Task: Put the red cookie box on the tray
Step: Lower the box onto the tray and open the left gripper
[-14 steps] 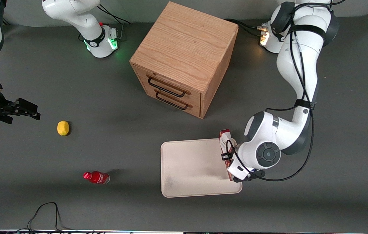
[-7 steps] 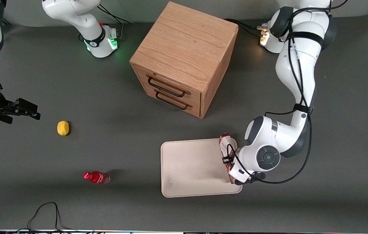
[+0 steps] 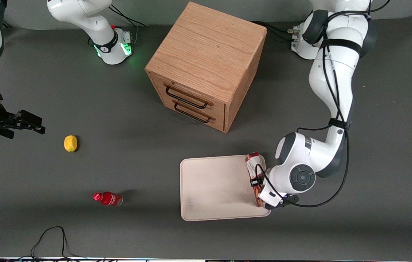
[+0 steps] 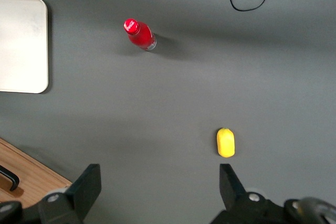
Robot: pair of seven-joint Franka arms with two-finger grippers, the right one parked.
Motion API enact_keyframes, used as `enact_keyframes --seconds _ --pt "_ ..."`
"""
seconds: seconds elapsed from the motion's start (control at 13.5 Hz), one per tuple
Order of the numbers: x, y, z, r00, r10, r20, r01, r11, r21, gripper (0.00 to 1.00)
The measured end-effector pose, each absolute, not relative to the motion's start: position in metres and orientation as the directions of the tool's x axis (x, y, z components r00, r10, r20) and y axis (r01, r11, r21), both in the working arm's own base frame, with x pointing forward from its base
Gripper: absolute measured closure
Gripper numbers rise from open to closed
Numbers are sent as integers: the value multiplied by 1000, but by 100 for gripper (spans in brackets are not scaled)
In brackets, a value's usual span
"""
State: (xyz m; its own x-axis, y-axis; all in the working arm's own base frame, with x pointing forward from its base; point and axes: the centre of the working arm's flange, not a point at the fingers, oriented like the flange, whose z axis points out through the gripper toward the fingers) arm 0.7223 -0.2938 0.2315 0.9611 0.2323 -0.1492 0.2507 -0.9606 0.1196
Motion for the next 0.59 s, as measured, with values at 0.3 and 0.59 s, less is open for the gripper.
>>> enact_keyframes --seconds 0.3,0.59 --pt "723 -293 223 961 235 -148 253 -960 121 24" --pt "723 -293 223 961 235 -148 253 -960 121 0"
